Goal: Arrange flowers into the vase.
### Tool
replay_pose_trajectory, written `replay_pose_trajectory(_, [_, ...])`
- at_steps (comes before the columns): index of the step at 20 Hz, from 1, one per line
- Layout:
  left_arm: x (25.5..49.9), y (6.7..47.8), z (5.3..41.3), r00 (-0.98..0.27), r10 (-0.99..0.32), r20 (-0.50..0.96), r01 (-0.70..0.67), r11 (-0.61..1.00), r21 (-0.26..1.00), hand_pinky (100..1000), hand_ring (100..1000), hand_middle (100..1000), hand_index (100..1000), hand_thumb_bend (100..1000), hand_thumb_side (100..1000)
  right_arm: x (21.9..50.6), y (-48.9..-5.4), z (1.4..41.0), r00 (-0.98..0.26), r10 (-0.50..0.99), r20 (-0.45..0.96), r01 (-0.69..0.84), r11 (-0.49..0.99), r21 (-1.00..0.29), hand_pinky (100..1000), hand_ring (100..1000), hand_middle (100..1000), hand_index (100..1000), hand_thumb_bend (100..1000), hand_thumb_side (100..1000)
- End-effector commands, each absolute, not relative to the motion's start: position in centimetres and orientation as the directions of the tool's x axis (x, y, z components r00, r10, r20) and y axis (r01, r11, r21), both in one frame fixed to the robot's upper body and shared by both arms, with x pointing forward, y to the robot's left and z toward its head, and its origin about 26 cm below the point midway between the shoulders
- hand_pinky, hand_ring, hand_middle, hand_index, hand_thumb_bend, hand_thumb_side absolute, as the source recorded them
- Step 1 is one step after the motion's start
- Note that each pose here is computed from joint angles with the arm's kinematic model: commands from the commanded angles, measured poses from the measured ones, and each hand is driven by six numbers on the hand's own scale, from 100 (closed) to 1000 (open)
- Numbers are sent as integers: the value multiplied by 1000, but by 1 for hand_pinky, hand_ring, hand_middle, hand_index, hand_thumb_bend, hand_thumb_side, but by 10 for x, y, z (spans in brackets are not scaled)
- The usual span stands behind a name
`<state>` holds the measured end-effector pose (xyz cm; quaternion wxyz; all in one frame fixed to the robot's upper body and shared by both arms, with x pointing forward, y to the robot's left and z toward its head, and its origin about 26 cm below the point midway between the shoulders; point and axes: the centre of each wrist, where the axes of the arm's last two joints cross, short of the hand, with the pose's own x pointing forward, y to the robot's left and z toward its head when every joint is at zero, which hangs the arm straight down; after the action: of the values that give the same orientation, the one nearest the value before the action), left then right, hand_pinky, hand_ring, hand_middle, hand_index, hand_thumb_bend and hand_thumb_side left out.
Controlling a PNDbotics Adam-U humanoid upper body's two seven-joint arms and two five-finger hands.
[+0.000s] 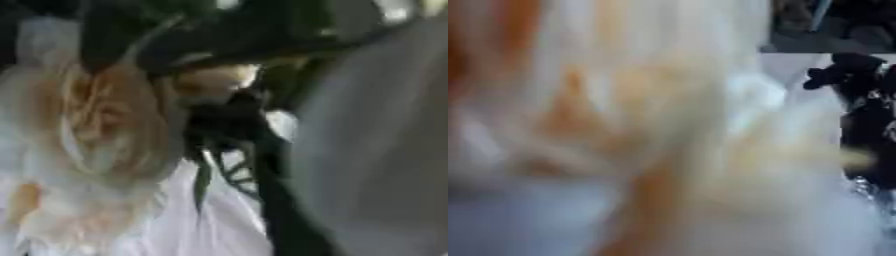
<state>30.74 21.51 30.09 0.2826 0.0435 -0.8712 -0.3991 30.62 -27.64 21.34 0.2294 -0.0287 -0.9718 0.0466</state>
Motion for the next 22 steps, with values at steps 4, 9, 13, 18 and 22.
replay_pose_trajectory(4, [300,224,331,-847,-232,478,158,749,643,100,100,100,100,172,680,302,-282,220,-898,87,431,44,993,-107,746,554,536,716,100,1000])
replay_pose_trajectory(9, [296,225,352,-843,-141,519,185,829,527,100,100,100,100,191,671,302,-283,220,-896,87,435,45,993,-108,745,554,537,716,100,1000])
replay_pose_trajectory(13, [293,225,365,-839,-106,534,187,865,465,100,100,100,100,197,670,302,-283,220,-897,87,433,42,993,-113,746,553,536,715,100,1000])
replay_pose_trajectory(18, [289,224,377,-825,-54,563,194,908,372,100,100,100,100,204,682,301,-283,220,-897,91,433,43,992,-119,746,552,535,715,100,1000])
replay_pose_trajectory(22, [287,224,383,-817,-30,577,194,926,323,100,100,100,100,207,684,301,-283,219,-896,96,434,45,991,-126,746,551,534,714,100,1000])
